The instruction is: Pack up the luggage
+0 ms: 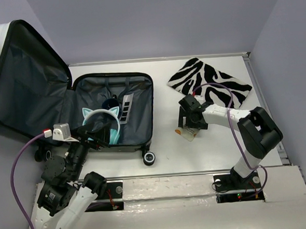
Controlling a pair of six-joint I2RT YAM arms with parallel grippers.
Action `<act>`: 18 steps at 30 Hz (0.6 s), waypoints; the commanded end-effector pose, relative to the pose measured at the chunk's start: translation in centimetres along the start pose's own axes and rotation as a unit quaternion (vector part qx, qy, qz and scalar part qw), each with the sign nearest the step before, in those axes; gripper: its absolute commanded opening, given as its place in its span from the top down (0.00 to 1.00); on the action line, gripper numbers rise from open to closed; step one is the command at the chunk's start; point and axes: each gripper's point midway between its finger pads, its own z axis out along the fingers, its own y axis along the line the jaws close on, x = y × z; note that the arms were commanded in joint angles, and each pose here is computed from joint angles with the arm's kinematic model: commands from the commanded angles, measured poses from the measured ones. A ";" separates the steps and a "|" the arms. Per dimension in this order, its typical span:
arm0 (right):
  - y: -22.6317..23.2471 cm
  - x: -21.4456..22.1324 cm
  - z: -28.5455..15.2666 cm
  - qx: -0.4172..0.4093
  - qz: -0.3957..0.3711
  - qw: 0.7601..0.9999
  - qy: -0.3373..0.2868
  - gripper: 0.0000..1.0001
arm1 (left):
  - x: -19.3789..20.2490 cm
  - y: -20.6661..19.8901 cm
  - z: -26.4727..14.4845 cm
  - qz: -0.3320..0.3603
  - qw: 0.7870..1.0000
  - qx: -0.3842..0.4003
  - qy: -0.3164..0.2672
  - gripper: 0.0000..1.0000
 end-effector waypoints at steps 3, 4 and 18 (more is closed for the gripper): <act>1.4 3.2 2.7 -0.040 -0.009 0.998 0.045 0.15 | -1.2 -0.5 0.4 -0.004 1.000 0.003 -0.018 0.01; 1.2 4.1 3.1 -0.043 0.000 0.998 0.053 0.32 | -1.3 -0.5 0.4 -0.004 1.000 0.003 -0.019 0.01; 1.1 1.2 0.1 -0.051 0.013 0.999 0.004 0.93 | -1.2 -0.4 0.4 -0.004 1.000 0.002 -0.019 0.01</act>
